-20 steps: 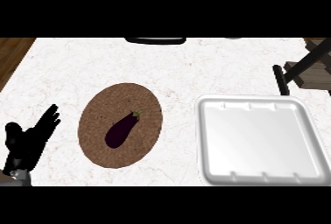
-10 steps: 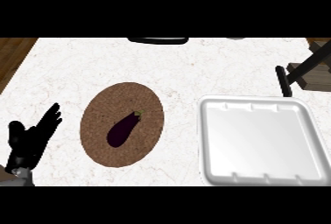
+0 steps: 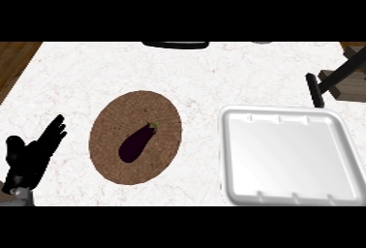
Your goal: Pick the lemon from the tray and place it in the tiered basket
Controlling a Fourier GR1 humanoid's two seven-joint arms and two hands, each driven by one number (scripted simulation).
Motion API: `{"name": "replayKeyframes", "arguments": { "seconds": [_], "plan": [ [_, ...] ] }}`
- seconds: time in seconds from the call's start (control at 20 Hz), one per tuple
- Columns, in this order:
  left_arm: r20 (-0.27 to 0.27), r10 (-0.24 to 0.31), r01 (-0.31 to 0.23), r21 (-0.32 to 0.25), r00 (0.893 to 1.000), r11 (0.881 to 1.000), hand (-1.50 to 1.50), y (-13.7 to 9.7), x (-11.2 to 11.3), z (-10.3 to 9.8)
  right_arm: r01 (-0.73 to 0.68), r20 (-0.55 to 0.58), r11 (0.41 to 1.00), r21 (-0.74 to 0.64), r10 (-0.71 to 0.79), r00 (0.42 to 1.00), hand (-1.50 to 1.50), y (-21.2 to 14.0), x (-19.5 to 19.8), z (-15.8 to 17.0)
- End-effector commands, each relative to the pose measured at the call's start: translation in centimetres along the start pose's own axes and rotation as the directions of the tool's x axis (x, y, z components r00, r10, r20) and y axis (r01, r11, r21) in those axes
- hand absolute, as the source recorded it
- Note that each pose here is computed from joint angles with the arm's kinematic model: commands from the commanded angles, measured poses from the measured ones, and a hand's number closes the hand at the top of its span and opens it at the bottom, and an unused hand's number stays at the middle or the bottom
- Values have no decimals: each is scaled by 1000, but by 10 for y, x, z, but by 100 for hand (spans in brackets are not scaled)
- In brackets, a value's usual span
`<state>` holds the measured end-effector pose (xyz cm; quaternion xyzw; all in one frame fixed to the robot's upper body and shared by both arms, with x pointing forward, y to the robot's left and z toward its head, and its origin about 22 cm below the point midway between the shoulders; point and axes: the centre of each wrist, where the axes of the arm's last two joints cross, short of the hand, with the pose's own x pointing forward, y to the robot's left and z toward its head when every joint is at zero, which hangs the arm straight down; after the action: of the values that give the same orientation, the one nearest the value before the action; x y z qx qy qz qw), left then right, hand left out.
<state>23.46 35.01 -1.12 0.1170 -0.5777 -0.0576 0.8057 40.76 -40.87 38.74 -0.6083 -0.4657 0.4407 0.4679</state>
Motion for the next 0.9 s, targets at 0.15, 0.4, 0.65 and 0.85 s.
{"name": "replayKeyframes", "arguments": {
  "seconds": [0.15, 0.4, 0.65, 0.85],
  "plan": [
    [5, 6, -6, -9, 1000, 1000, 0, 10, 4, -7, 26, -205, 981, 193, 14, 979, -150, 20, -15, 0],
    [-9, 16, -16, -13, 1000, 1000, 0, -21, 0, -4, 170, -194, 980, 107, -147, 970, -150, -6, -38, 12],
    [-12, 4, -4, 1, 1000, 1000, 0, 4, -1, -4, 329, -178, 939, -102, -343, 922, -150, -20, -26, 9],
    [-1, 12, -12, -10, 1000, 1000, 0, 1, -4, -2, 429, -254, 877, -217, -475, 842, -150, -55, -57, 29]
  ]
}}
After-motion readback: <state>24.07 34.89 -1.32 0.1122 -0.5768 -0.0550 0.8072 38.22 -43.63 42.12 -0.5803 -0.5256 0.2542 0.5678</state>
